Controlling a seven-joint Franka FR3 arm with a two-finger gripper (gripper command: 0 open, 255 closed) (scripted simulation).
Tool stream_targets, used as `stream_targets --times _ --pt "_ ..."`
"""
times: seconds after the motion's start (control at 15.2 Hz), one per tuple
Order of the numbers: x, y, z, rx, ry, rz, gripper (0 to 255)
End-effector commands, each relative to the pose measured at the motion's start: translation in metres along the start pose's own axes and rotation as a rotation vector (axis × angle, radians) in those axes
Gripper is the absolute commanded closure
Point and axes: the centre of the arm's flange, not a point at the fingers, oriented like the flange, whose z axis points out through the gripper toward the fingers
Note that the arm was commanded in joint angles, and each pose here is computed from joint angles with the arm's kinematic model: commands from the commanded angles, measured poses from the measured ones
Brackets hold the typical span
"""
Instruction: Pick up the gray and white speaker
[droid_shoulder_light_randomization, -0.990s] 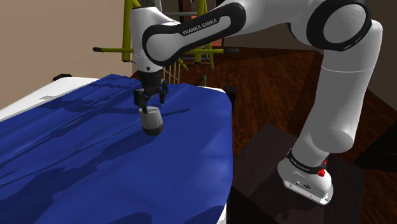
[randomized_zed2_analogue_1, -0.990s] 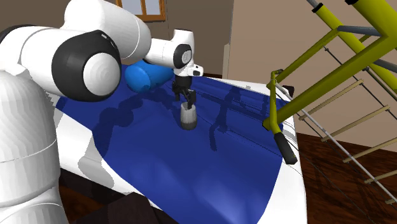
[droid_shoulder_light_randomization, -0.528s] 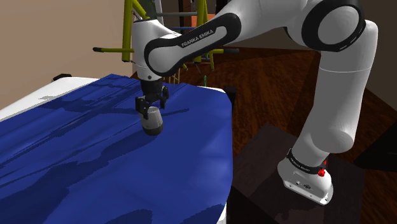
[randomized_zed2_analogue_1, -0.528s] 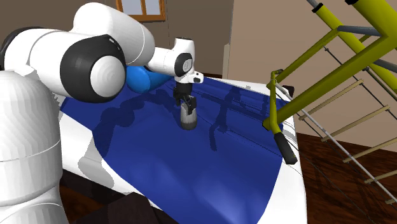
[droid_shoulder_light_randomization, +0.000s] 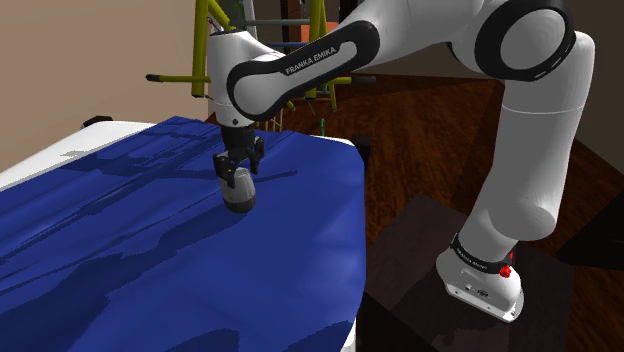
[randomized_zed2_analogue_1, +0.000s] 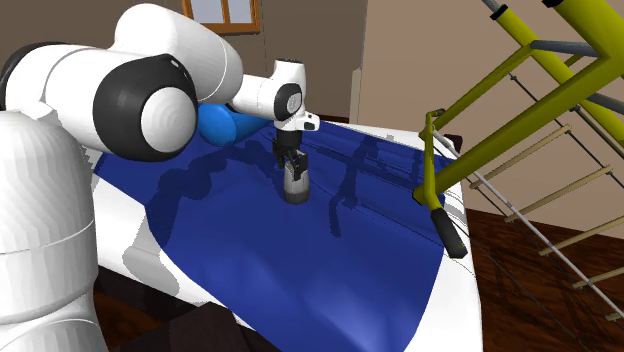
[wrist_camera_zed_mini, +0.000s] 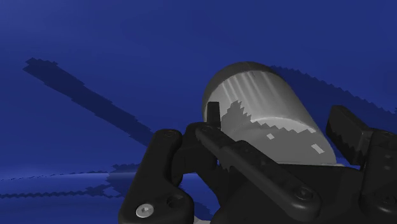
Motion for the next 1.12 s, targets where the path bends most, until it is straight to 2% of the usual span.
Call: stream_targets --times 0.0,1.06 --pt "0.000 0.001 0.002 -0.001 -0.003 0.001 255" --pt "0.003 -0.008 -0.077 -0.001 -0.003 0.001 255"
